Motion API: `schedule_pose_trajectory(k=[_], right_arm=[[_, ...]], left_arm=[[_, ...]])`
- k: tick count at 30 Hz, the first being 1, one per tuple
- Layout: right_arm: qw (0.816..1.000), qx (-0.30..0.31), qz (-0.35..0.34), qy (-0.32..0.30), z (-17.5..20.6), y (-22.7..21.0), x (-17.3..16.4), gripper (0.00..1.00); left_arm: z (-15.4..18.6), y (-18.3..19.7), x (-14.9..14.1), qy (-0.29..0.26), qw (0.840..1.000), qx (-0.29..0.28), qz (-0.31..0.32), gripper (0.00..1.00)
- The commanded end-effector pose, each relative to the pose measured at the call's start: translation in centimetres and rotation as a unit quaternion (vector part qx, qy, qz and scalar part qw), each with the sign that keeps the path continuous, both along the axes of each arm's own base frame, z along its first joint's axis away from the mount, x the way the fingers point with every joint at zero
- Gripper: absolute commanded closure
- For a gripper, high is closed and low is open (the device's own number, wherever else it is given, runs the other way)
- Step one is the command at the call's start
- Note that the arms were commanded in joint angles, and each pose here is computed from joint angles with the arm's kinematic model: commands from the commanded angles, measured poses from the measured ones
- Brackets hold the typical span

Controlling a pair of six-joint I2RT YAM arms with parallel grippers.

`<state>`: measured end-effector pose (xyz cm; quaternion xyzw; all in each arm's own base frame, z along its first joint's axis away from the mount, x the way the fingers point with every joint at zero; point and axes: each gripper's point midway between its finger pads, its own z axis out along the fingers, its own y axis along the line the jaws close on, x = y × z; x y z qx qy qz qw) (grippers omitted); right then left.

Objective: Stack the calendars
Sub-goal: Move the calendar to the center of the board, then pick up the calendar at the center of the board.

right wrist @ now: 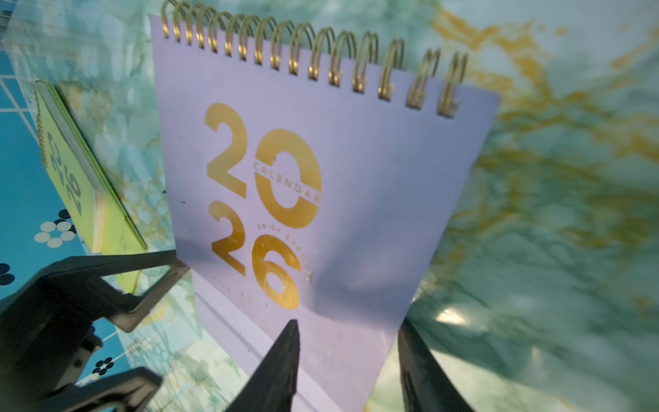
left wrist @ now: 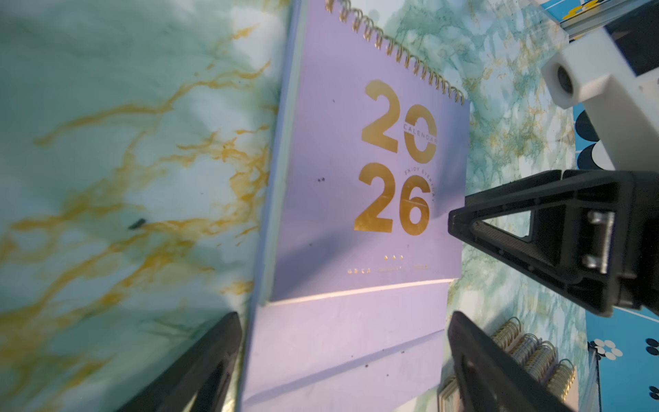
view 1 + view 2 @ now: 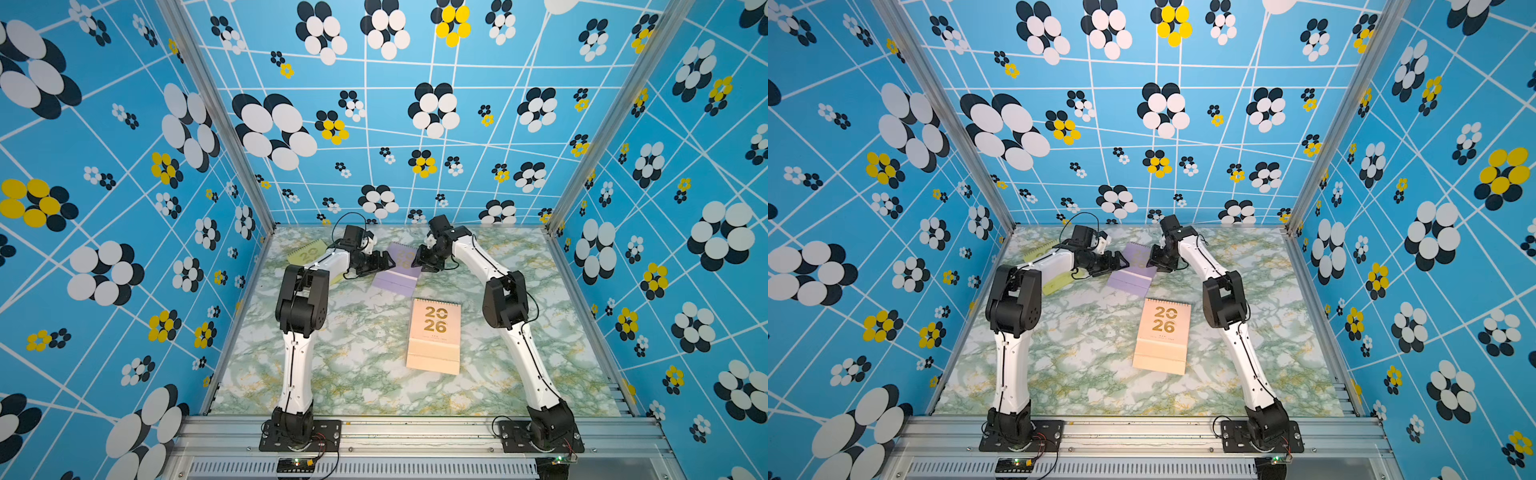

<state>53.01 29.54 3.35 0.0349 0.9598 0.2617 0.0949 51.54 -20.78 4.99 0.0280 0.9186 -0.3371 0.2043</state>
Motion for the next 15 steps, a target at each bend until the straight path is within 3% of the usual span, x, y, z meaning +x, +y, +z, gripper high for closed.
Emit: schedule_pose_trajectory(k=[1, 15], right_arm=[[0.999, 0.001, 0.017, 0.052, -4.5, 2.1, -2.3, 0.54], [0.997, 0.038, 0.054, 0.047, -3.9, 5.4, -3.2, 0.56]], left_arm=[[-1.1, -0.7, -1.5, 0.022, 0.999, -0.026, -0.007, 0.11], [1.8, 0.9, -5.7, -0.013, 0.999, -0.036, 0.004, 0.17]])
